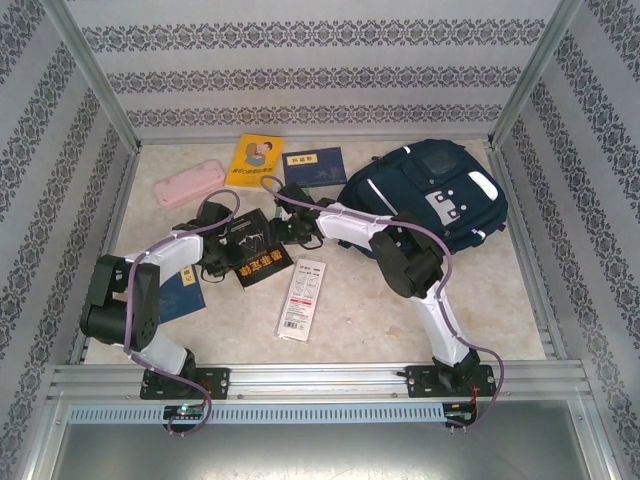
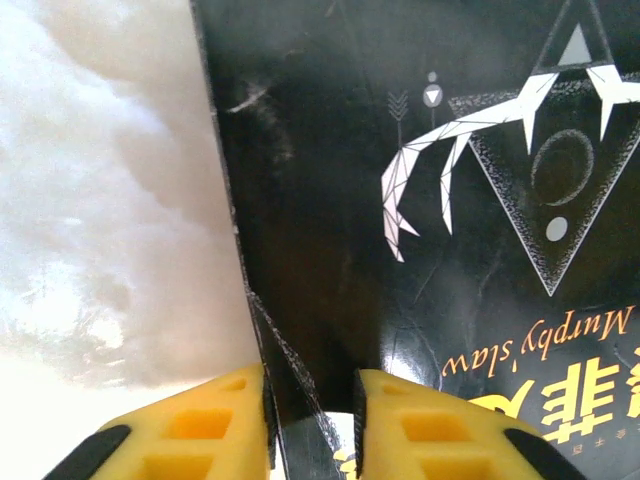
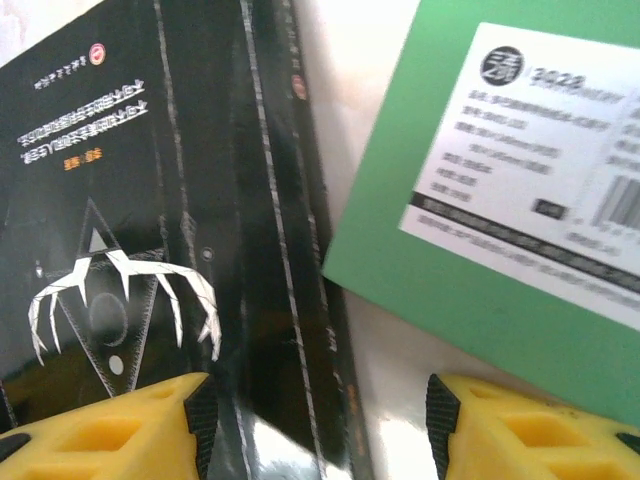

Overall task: Pack the student bag
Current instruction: Pick up the book from the center of the table.

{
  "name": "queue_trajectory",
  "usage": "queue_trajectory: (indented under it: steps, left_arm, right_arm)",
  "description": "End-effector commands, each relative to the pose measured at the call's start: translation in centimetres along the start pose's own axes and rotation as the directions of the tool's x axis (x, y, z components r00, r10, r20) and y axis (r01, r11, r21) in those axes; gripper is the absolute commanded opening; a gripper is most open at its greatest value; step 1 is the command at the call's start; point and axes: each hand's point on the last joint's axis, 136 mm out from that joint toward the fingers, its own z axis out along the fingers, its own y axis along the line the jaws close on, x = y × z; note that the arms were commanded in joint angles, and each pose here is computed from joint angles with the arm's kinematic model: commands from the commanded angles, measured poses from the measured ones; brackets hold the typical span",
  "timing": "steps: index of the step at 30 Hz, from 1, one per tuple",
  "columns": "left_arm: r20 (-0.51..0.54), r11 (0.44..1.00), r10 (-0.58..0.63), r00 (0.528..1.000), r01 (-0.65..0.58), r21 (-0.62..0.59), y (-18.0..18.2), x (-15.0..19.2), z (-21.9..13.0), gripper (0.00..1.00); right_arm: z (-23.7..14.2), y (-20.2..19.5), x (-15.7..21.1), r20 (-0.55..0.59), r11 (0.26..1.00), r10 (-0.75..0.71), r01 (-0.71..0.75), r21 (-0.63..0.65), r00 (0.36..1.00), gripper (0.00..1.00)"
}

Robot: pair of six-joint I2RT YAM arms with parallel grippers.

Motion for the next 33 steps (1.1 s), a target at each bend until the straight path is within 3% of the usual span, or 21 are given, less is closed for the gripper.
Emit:
queue_trajectory:
  steps: [1, 9, 17, 25, 33]
  left_arm:
    - [-0.071, 0.998, -0.023, 0.997, 0.02, -0.054, 1.8, 1.9, 2.2, 0.24]
    - [-0.076, 0.999, -0.026, 0.997, 0.023, -0.037, 1.3, 1.8, 2.6, 0.23]
    - [-0.073, 0.999, -0.019, 0.997, 0.016, -0.032, 0.8, 1.3, 2.5, 0.23]
    - [-0.055, 0.999, -0.002, 0.999, -0.001, -0.052, 1.0, 1.0, 1.7, 0.23]
    - [-0.027, 0.999, 0.01, 1.0, -0.011, -0.052, 0.7, 0.5, 0.3, 0.23]
  right_arm:
    - [2.7, 2.3, 4.2, -0.15, 0.993, -0.005, -0.012, -0.115, 0.989, 0.59]
    - [-0.8, 11.4, 4.5, -0.193, 0.881, -0.024, -0.071, -0.468, 0.981, 0.58]
    - [-6.5, 15.3, 3.2, -0.16, 0.771, -0.01, -0.094, -0.63, 0.987, 0.55]
    - [-7.7, 13.8, 4.7, -0.175, 0.765, 0.001, -0.113, -0.634, 0.985, 0.51]
    - [-4.3, 8.8, 5.8, -0.209, 0.892, 0.051, -0.138, -0.431, 0.977, 0.37]
